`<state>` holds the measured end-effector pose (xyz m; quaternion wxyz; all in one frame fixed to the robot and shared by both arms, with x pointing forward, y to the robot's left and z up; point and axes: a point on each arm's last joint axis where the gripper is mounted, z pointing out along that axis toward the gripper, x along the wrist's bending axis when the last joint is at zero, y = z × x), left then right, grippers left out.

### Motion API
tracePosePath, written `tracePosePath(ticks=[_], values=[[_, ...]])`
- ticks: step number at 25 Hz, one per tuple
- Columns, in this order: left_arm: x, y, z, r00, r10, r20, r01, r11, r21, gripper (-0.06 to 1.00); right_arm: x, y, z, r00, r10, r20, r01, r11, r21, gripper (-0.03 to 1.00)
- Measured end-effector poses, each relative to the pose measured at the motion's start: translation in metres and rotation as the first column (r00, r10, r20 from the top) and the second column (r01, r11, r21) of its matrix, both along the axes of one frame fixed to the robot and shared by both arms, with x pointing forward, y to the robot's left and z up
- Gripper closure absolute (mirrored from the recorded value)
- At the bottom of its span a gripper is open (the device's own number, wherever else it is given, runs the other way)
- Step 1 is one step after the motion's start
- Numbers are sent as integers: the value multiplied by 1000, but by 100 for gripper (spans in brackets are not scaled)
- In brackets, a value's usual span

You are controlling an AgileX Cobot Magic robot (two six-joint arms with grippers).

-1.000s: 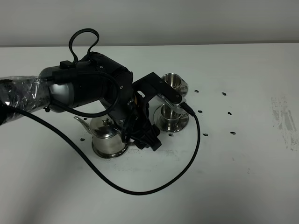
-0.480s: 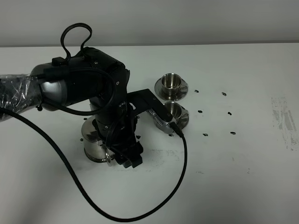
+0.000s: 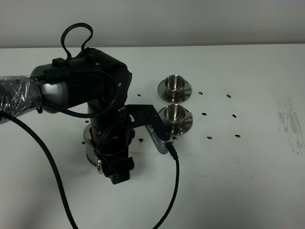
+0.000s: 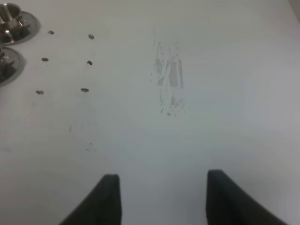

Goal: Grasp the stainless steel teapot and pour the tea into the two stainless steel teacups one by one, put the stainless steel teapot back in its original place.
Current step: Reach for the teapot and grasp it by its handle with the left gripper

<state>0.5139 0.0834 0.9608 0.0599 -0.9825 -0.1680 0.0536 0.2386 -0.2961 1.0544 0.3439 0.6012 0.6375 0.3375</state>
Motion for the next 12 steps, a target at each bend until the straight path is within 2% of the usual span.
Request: tracePosePath(ticks=[6,12], values=[[-2,0,2,999,-33,-11,33,999,2,29,0,0,0,1000,0,0,0,1000,0,56],[-14,-12,32,989,-79,128,88,994,-63,29,0,0,0,1000,0,0,0,1000,0,56]])
